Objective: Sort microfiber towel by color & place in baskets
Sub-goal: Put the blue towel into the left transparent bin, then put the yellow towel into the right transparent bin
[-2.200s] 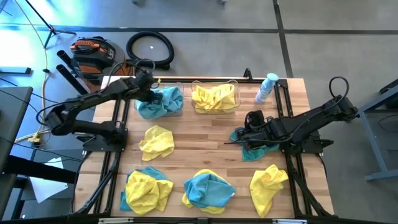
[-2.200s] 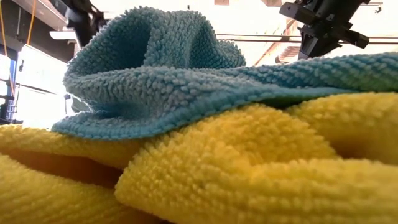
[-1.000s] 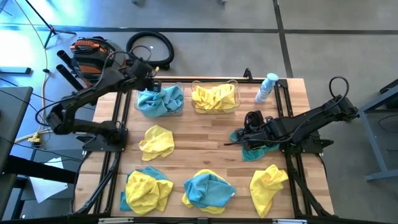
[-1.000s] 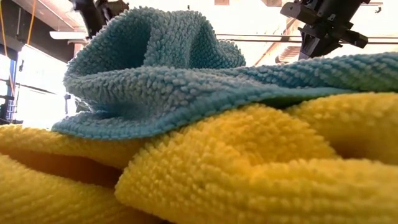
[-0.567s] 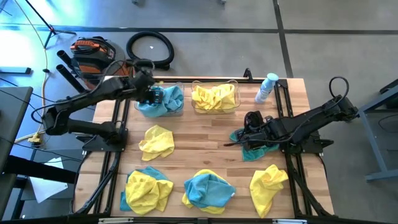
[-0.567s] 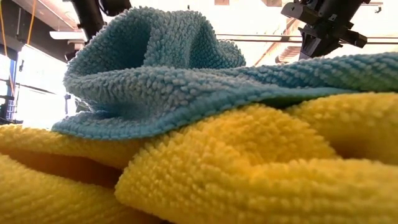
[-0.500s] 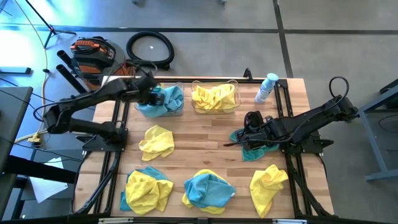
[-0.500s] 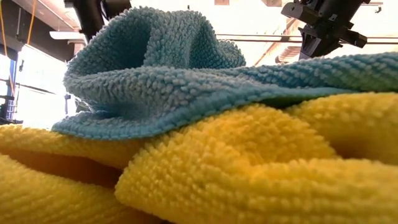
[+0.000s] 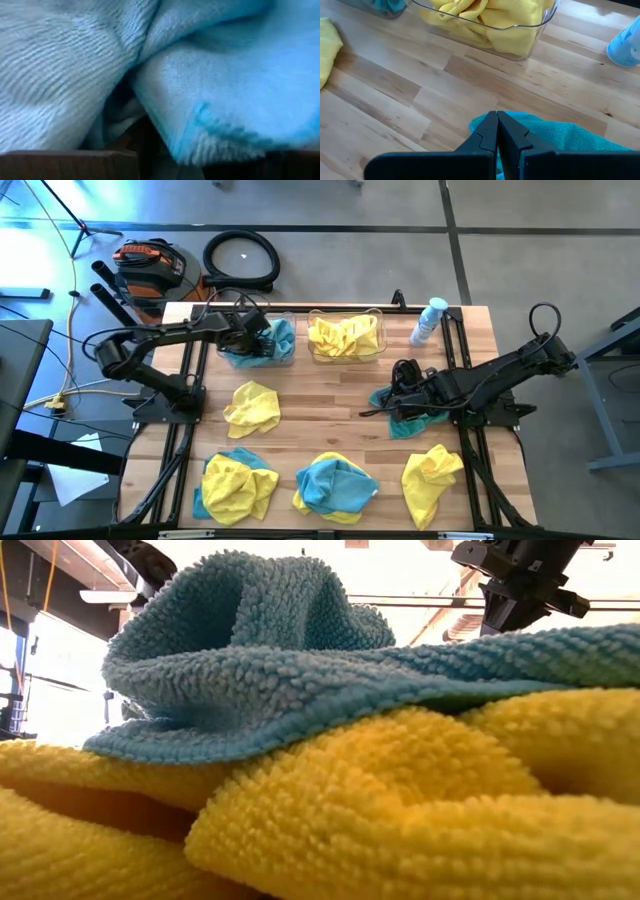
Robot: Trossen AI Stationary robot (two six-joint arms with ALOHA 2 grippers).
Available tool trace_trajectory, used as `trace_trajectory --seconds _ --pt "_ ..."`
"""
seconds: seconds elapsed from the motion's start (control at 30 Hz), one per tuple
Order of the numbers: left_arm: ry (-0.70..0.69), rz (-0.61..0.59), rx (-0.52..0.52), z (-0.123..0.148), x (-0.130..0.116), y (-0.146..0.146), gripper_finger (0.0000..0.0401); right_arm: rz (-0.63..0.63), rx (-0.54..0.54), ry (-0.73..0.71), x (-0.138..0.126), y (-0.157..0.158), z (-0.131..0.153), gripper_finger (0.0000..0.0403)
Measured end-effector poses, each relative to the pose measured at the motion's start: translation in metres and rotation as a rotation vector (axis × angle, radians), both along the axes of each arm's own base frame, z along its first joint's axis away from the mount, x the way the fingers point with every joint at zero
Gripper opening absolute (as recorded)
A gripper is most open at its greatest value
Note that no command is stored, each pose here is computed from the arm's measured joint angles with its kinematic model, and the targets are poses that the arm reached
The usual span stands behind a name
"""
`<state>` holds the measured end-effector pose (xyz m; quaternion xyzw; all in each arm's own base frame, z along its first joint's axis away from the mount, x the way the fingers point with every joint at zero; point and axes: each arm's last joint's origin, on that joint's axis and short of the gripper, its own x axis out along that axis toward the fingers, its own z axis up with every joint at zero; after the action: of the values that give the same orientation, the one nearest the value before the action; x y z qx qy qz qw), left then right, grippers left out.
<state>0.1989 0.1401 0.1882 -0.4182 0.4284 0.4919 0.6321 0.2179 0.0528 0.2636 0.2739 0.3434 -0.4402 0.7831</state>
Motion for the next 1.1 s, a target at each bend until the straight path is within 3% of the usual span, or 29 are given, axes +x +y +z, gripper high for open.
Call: trace_trajectory --seconds 0.27,0.47,1.1 --pt "0.036 0.0 -0.018 -0.016 0.008 0.005 0.0117 -0.001 0.001 -0.002 0.0 0.0 0.0 0.0" --pt "0.02 -0.002 -0.007 -0.011 0.006 0.004 0.0117 -0.001 0.001 -0.004 0.0 0.0 0.0 0.0" --pt "-0.373 0.013 0.234 0.084 -0.04 -0.032 0.0117 0.043 -0.023 0.024 0.0 0.0 0.0 0.0"
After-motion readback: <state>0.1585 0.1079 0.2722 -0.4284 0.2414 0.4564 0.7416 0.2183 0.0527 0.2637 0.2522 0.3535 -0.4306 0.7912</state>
